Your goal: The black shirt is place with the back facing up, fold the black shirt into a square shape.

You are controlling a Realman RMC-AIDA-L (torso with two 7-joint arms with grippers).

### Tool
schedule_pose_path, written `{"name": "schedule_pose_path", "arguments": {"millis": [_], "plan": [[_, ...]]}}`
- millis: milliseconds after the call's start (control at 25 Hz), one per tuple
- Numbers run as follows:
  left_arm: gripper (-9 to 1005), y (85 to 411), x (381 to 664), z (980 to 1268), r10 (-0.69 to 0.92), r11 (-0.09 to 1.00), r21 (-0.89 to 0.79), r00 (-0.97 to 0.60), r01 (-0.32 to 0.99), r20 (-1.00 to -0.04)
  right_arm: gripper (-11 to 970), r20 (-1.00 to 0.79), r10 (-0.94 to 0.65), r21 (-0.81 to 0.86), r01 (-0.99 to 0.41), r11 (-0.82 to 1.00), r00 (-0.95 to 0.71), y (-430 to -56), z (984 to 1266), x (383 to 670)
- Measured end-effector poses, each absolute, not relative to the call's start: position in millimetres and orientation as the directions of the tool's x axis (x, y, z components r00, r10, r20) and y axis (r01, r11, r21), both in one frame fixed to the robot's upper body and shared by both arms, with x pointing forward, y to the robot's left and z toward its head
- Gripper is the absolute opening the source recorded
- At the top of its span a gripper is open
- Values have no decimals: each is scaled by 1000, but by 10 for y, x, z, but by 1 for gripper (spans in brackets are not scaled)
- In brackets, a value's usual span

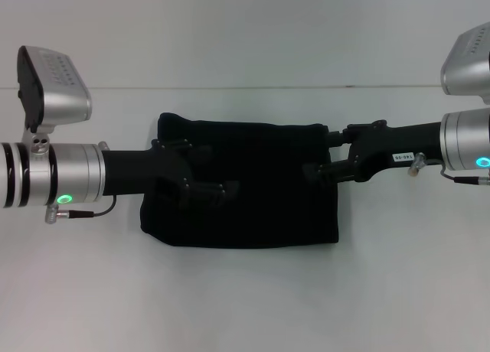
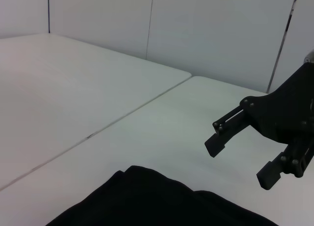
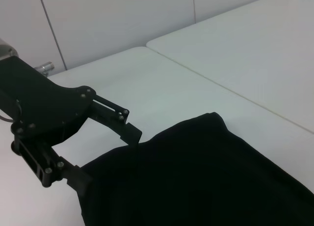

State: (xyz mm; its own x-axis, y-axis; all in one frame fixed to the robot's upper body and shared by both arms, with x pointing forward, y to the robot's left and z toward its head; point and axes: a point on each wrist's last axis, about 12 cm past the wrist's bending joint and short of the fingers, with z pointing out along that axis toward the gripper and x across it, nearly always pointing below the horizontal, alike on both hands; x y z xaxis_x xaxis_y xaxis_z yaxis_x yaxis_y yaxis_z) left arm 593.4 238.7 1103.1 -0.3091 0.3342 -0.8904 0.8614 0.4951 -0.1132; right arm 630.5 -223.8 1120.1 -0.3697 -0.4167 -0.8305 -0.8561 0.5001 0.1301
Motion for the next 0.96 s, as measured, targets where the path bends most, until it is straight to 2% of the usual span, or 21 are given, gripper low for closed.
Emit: {"name": "schedule_pose_path", "arguments": {"millis": [960], "plan": [[888, 2375, 5938, 11014, 324, 504, -122, -319, 855, -891, 882, -834, -416, 128, -861, 493, -362, -2192, 11207, 6309]]}}
